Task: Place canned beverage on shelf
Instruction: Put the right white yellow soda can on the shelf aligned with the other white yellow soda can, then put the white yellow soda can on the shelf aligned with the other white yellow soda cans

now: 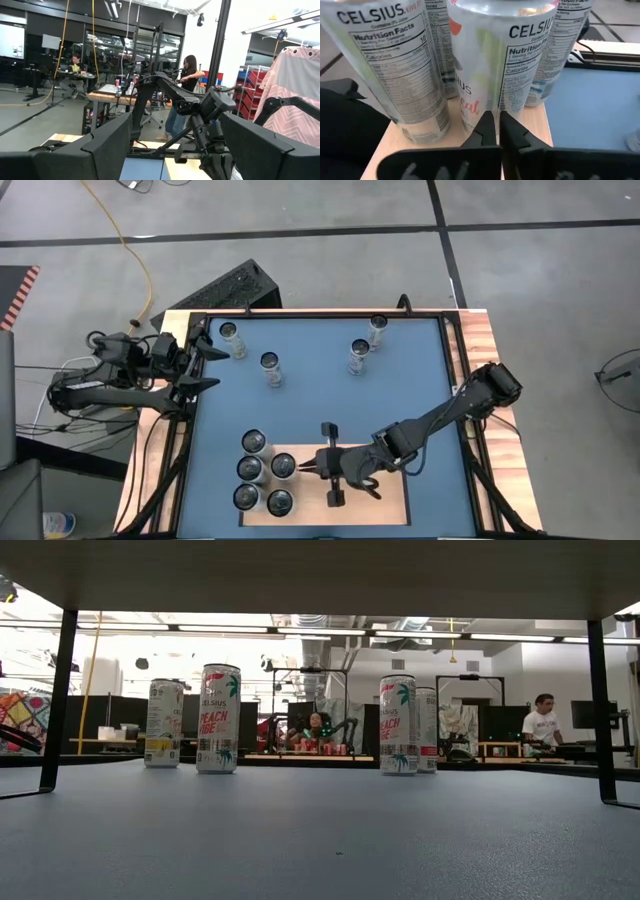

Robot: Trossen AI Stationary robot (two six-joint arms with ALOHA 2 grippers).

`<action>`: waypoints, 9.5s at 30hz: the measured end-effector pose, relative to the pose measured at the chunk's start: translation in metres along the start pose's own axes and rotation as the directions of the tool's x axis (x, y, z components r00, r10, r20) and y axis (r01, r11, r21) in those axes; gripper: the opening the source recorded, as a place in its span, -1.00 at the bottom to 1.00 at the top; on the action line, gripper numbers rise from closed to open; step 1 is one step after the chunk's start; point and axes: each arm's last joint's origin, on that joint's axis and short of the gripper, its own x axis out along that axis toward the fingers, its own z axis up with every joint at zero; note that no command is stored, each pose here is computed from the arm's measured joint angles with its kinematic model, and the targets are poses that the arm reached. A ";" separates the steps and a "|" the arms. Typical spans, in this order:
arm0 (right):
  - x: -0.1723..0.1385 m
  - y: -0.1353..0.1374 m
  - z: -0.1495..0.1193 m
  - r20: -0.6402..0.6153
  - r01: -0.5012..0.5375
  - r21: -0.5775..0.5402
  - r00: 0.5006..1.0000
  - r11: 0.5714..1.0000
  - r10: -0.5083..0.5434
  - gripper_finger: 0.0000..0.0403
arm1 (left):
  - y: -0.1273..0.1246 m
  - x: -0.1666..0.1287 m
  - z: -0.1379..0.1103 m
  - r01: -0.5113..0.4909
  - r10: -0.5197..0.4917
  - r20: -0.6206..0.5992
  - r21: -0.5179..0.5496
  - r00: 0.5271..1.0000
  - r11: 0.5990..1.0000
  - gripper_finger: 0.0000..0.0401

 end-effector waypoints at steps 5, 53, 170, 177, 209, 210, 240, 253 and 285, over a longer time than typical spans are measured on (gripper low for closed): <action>0.006 -0.007 0.000 -0.006 -0.069 0.014 0.998 0.998 0.069 -0.93 | 0.000 0.000 0.000 0.000 0.000 0.000 0.000 1.000 1.000 0.45; -0.053 -0.072 0.018 -0.209 0.207 -0.028 0.956 0.978 -0.208 0.32 | 0.156 -0.012 -0.028 -0.803 0.879 -0.426 0.436 0.213 0.406 0.45; -0.044 -0.135 0.068 0.198 0.314 -0.047 0.933 0.948 -0.299 0.32 | 0.025 0.091 0.025 0.371 -0.051 -0.581 0.447 0.812 0.814 0.17; -0.043 -0.133 0.066 0.178 0.257 -0.054 0.953 0.965 -0.244 0.32 | 0.025 0.108 0.018 0.394 -0.014 -0.638 0.458 0.770 0.797 0.17; -0.029 -0.145 0.054 0.090 0.118 -0.114 0.990 0.986 -0.108 0.32 | 0.020 0.125 0.006 0.452 -0.035 -0.682 0.443 0.730 0.774 0.17; -0.028 -0.145 0.052 0.077 0.114 -0.114 0.991 0.987 -0.106 0.32 | 0.020 0.125 0.006 0.451 -0.035 -0.683 0.441 0.729 0.776 0.17; -0.012 -0.155 0.049 0.117 0.097 -0.098 0.989 0.990 -0.086 0.32 | 0.022 0.134 -0.001 0.462 -0.085 -0.688 0.385 0.720 0.799 0.17; -0.012 -0.160 0.050 0.123 0.088 -0.099 0.990 0.991 -0.075 0.19 | 0.022 0.136 -0.001 0.453 -0.089 -0.678 0.381 0.730 0.806 0.17; -0.019 -0.107 0.057 0.217 0.337 -0.012 0.920 0.941 -0.327 -0.11 | 0.014 0.129 0.033 0.126 0.160 -0.573 0.427 0.804 0.895 0.92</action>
